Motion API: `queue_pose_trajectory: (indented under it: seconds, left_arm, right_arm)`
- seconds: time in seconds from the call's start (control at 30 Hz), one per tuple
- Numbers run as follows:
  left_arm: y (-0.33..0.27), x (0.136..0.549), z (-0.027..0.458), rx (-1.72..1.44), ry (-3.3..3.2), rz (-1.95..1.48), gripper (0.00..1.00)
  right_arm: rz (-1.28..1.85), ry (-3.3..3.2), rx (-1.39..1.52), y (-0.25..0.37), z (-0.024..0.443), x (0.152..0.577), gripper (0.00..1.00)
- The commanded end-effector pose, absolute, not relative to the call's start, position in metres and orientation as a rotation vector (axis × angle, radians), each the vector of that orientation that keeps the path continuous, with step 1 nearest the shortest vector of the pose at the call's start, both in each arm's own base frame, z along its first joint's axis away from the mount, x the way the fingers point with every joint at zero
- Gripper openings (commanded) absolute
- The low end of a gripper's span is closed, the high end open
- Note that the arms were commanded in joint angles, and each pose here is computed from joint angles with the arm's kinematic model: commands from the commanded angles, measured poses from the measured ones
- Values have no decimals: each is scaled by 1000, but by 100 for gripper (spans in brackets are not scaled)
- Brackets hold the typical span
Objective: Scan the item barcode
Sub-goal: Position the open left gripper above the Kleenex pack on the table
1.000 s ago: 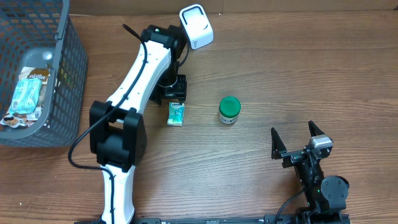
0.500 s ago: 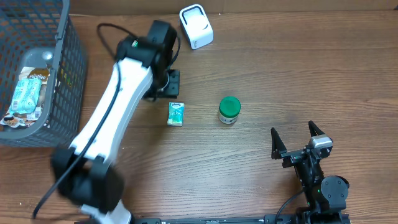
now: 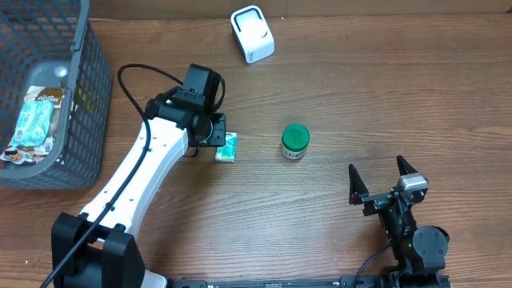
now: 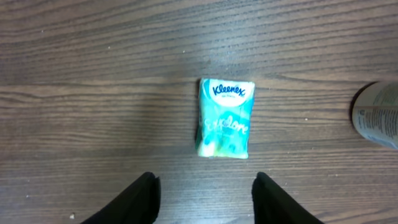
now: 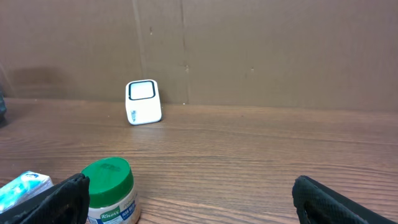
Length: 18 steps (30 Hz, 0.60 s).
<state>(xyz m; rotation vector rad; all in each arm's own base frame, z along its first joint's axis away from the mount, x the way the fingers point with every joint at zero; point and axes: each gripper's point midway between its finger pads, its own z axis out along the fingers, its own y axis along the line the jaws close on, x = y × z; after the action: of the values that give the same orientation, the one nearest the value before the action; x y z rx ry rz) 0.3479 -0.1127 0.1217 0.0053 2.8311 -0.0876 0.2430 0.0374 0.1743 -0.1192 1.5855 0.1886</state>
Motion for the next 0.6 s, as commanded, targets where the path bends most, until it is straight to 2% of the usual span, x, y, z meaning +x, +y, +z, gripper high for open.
queue_pose_trajectory:
  seconds: [0.0, 0.27, 0.57]
  left_arm:
    - [-112, 350, 119, -44, 2833, -101, 45]
    - [-119, 357, 106, 7, 2818, -136, 50]
    - [-137, 350, 61, 180, 2945, -237, 49]
  right_arm:
    - [176, 1584, -113, 35, 172, 244, 100]
    - [176, 1583, -113, 35, 172, 244, 100]
    - [176, 1583, -114, 35, 172, 244, 100]
